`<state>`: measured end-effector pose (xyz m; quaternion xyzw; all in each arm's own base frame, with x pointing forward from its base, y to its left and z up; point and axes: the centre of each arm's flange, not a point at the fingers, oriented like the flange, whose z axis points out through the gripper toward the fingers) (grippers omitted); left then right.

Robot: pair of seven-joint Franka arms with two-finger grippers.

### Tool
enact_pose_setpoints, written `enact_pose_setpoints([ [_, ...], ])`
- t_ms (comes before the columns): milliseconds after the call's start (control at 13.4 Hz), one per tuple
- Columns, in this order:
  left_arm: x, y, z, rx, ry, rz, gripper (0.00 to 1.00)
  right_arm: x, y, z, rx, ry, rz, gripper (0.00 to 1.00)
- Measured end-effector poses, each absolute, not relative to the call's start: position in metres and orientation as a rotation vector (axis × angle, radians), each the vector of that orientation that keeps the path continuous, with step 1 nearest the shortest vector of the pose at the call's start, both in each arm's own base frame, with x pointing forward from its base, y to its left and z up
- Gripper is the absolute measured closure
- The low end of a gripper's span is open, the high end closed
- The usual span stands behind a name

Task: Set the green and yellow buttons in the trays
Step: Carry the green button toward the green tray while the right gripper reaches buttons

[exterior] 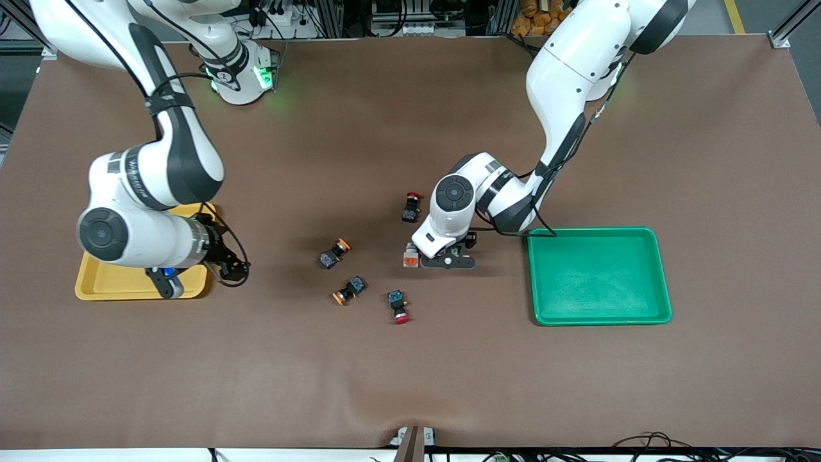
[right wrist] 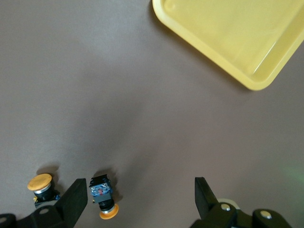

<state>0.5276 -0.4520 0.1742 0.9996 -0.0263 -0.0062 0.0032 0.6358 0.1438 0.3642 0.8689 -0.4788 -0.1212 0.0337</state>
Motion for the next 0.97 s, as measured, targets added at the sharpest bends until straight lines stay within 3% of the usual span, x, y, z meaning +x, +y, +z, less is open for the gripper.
enact_pose_setpoints([
  [448,0.55,-0.439,0.201,3.135,-0.029,0.011,0.34,0.626,0.207,0.335,2.608,-1.539,-0.353,0.0],
  [972,0.619,-0.311,0.334,3.203,0.178,0.026,0.34,0.604,0.299,0.261,2.594,-1.557,-0.279,0.0],
])
